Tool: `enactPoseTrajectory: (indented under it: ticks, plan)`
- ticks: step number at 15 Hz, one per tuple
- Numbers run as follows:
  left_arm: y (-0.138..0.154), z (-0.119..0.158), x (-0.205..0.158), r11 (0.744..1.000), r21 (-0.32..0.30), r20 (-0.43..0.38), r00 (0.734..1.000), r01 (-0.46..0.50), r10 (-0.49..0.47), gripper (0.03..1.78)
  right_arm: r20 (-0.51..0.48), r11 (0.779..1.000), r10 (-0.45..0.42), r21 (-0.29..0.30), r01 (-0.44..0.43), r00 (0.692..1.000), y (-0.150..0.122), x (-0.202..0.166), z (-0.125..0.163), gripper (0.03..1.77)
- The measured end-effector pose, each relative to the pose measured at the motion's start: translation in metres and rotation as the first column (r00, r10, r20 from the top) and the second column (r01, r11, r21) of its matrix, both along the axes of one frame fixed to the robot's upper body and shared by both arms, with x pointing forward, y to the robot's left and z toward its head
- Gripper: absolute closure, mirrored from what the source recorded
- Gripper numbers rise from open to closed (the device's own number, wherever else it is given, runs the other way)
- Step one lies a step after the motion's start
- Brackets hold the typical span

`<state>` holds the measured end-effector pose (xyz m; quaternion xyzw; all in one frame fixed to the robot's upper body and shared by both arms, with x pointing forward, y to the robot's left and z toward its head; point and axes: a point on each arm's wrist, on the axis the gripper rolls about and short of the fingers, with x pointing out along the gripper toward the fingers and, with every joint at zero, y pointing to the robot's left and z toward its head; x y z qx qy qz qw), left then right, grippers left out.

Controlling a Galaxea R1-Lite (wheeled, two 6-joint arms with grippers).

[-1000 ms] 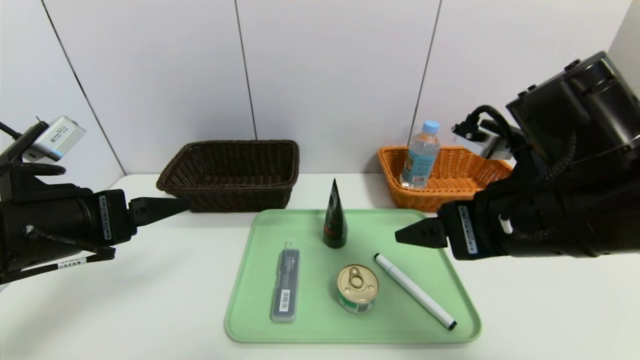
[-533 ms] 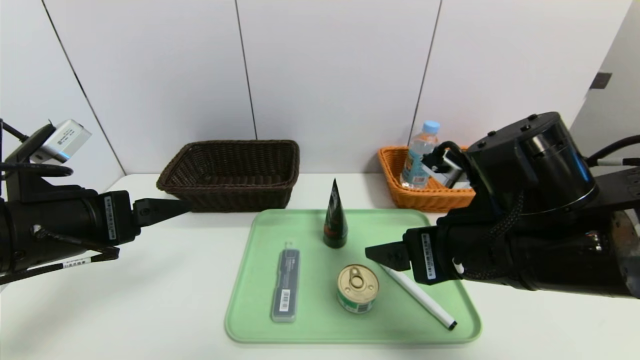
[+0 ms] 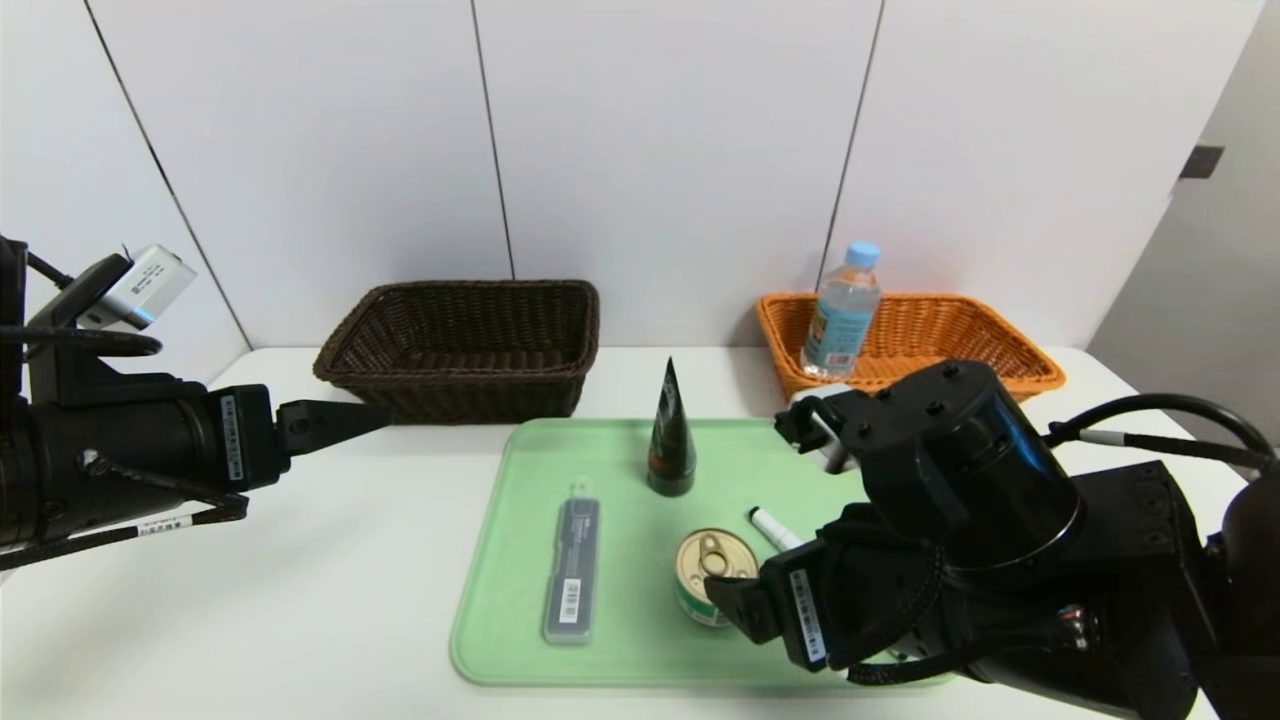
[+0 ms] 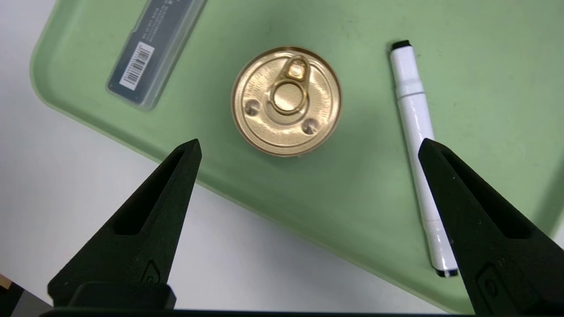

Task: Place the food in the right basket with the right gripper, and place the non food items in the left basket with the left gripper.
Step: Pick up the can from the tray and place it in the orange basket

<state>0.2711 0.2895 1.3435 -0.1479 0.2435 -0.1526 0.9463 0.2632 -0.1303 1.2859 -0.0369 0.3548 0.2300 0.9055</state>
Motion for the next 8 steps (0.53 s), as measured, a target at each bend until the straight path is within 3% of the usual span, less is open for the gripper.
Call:
enactPoseTrajectory:
  ticks: [8]
  plan:
    - [0.000, -0.001, 0.001, 1.000, 0.000, -0.004, 1.000, 0.001, -0.001, 0.12, 0.190, 0.989, 0.048, 0.126, -0.073, 0.981, -0.010, -0.013, -0.016, 0.10]
